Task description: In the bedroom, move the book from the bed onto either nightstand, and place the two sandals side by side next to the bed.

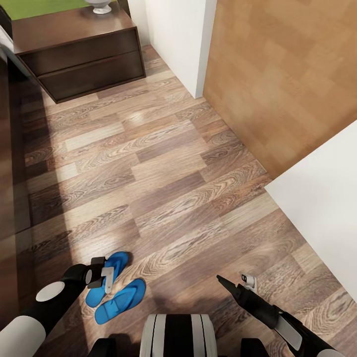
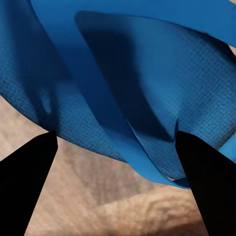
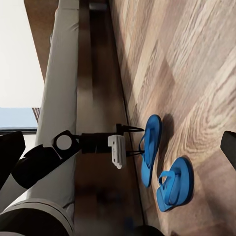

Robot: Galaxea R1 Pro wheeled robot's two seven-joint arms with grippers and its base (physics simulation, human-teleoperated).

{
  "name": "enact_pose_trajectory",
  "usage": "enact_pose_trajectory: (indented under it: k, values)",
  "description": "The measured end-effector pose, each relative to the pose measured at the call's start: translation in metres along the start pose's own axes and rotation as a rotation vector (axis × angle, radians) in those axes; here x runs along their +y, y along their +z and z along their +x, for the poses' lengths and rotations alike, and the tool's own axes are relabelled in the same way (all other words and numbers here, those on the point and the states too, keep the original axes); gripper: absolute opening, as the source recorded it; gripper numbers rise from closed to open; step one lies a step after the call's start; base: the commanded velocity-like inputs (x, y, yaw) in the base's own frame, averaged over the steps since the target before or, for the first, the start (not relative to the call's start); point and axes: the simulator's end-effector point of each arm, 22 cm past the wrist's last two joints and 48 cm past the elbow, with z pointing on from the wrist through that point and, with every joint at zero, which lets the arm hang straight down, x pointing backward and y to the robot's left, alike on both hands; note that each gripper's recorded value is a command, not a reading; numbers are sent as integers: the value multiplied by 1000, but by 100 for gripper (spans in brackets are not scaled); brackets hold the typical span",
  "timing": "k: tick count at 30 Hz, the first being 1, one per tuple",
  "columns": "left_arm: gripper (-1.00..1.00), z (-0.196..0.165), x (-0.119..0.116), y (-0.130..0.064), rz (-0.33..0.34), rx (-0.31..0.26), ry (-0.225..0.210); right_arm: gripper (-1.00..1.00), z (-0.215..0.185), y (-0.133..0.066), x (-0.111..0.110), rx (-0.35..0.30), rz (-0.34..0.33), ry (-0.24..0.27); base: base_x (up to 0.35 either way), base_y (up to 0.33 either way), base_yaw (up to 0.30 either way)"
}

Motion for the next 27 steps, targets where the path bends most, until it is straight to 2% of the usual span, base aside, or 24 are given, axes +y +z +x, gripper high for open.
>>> enact_pose_trajectory:
  k: [8,13,27]
  values:
    - [-100,0,0,0,0,0,0,100,0,0,0,-1,0,0,0,0,0]
    - [-100,0,-8,8,18,2,1,100,6,-2,-8,3,12,17,0,0,0]
    - [-100,1,-8,8,19,4,0,100,6,-3,-8,4,13,17,0,0,0]
